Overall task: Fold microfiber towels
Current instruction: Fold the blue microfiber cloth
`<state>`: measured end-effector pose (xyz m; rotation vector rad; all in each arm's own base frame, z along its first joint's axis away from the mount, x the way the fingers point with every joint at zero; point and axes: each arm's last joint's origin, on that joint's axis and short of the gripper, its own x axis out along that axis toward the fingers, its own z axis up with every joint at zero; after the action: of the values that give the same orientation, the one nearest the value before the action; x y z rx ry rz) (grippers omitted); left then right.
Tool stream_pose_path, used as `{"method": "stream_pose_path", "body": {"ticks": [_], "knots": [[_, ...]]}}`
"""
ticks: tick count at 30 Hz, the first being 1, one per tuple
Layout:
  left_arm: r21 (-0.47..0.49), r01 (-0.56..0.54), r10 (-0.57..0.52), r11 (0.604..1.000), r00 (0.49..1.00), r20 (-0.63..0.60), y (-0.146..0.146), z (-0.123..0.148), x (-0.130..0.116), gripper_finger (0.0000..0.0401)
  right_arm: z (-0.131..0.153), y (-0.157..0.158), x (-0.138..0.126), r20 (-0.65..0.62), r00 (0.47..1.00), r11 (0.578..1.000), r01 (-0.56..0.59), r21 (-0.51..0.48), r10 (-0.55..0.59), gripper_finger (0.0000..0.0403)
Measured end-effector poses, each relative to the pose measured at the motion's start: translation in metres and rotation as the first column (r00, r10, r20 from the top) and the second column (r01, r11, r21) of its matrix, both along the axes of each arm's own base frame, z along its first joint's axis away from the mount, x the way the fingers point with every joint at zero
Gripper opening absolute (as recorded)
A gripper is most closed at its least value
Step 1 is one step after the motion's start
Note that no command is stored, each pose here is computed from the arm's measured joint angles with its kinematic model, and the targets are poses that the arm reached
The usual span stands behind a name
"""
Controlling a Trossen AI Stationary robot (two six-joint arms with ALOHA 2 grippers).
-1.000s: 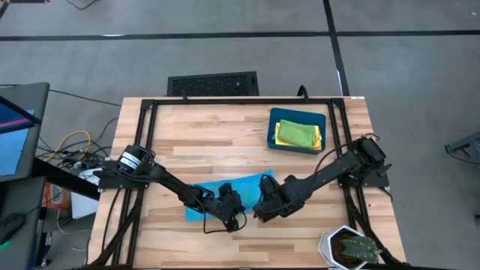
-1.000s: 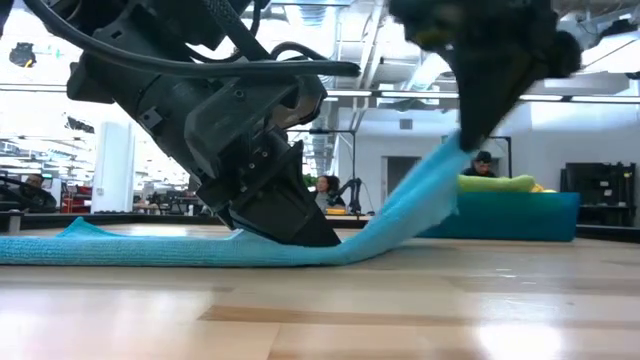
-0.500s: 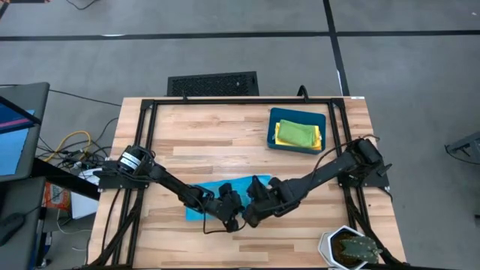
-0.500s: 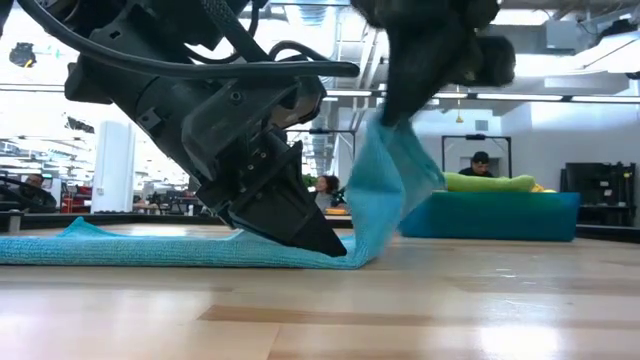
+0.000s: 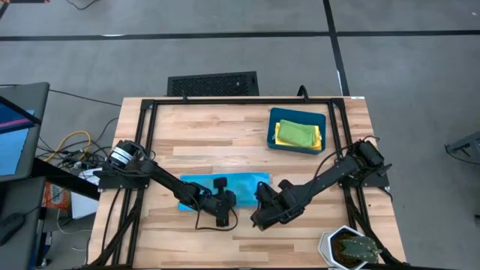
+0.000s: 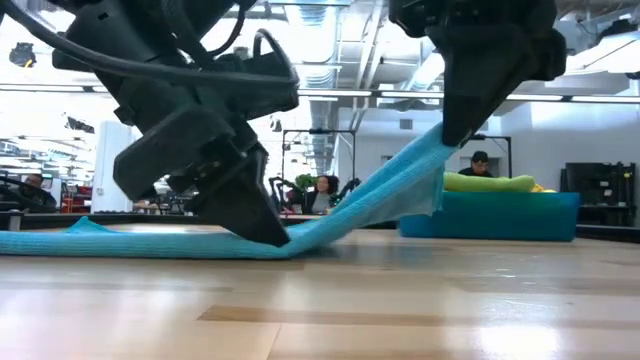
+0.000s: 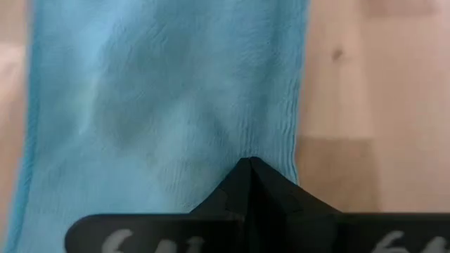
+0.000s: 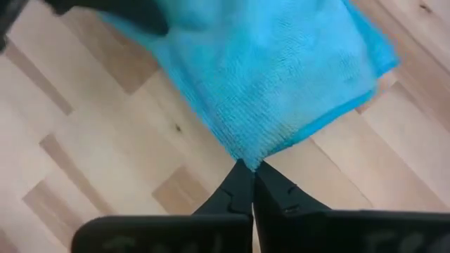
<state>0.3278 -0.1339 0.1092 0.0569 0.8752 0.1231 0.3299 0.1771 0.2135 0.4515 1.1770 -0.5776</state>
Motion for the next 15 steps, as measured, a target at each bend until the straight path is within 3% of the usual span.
{"method": "stream_pose_path", "body": {"ticks": [4, 11, 15], "knots": [[-0.007, -0.029, 0.029, 1.000, 1.000, -0.002, 0.002, 0.007, -0.004, 0.0000, 0.000, 0.004, -0.002, -0.001, 1.000, 1.000, -0.018, 0.000, 0.018, 0.0016], [-0.187, -0.129, 0.167, 0.974, 0.965, 0.203, 0.001, 0.055, 0.001, 0.0000, -0.006, 0.005, -0.001, -0.020, 0.999, 0.999, -0.035, -0.014, 0.035, 0.0023], [-0.316, -0.143, 0.246, 0.938, 0.917, 0.314, -0.004, 0.065, 0.009, 0.0000, -0.008, 0.002, 0.001, -0.028, 0.998, 0.998, -0.054, -0.024, 0.053, 0.0019]]}}
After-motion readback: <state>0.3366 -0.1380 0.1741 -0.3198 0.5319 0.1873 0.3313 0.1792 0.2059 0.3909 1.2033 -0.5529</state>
